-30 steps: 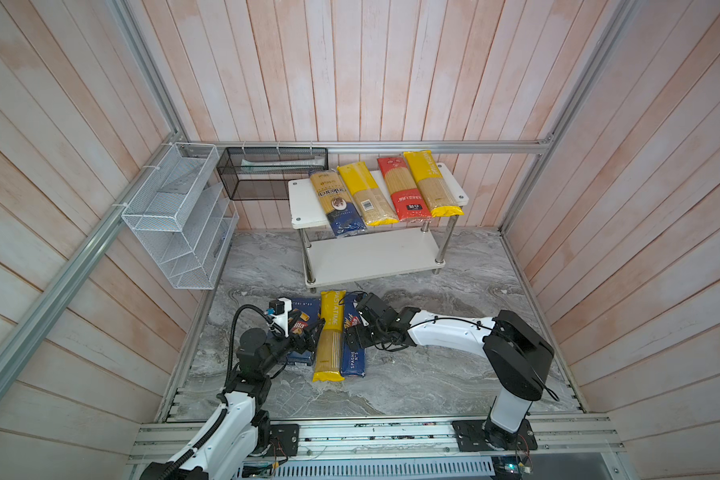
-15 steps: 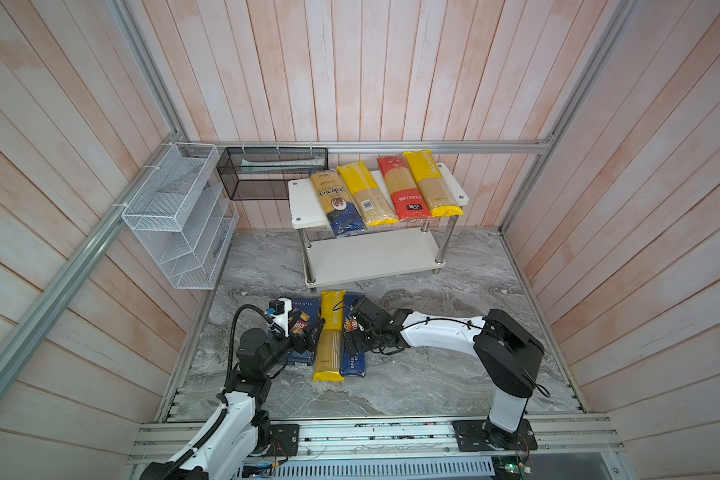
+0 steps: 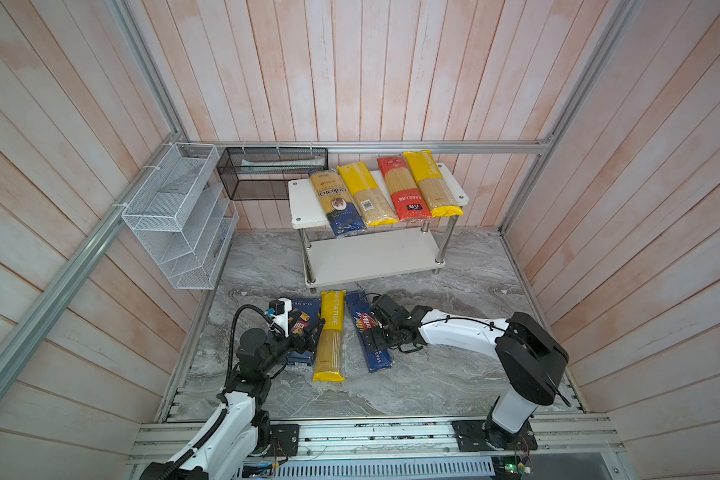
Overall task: Place and organize the pasta boxes and bags onto the shelf
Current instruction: 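Lower the open right gripper onto the Barilla spaghetti box's end, then close the right gripper on the Barilla spaghetti box and pull it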
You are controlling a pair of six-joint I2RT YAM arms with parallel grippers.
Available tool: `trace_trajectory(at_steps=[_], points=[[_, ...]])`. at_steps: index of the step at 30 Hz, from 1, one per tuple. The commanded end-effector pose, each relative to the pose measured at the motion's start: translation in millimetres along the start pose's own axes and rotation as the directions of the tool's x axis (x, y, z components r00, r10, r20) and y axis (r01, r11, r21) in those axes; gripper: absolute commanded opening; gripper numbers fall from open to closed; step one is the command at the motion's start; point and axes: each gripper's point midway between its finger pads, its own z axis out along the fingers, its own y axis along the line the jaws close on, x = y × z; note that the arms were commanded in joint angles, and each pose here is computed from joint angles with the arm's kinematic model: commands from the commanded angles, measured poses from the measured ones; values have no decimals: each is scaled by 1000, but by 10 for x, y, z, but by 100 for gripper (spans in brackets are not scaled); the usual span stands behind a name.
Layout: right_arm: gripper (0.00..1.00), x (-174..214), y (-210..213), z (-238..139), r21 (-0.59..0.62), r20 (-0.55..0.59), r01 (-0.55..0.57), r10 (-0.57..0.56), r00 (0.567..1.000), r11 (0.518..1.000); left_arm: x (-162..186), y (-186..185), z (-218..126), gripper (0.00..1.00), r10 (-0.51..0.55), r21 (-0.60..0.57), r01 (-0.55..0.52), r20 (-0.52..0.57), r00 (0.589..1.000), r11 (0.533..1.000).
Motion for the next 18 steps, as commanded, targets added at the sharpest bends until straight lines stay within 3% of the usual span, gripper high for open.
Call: trace_trajectory(at_steps=[1, 6, 10, 18], points=[[98, -21, 81, -166, -38, 39, 92, -90, 995, 995, 31, 2, 3, 100, 9, 1, -9, -8, 1000, 1000], [98, -216, 268, -298, -102, 139, 148, -133, 981, 984, 32, 2, 9, 100, 10, 2, -10, -10, 1000, 1000], [98, -200, 150, -162, -16, 87, 144, -142, 986, 990, 36, 4, 5, 100, 10, 1, -10, -9, 1000, 1000], [98, -85, 230, -25, -45, 54, 160, -158, 986, 986, 15, -11, -2, 100, 10, 4, -10, -4, 1000, 1000]])
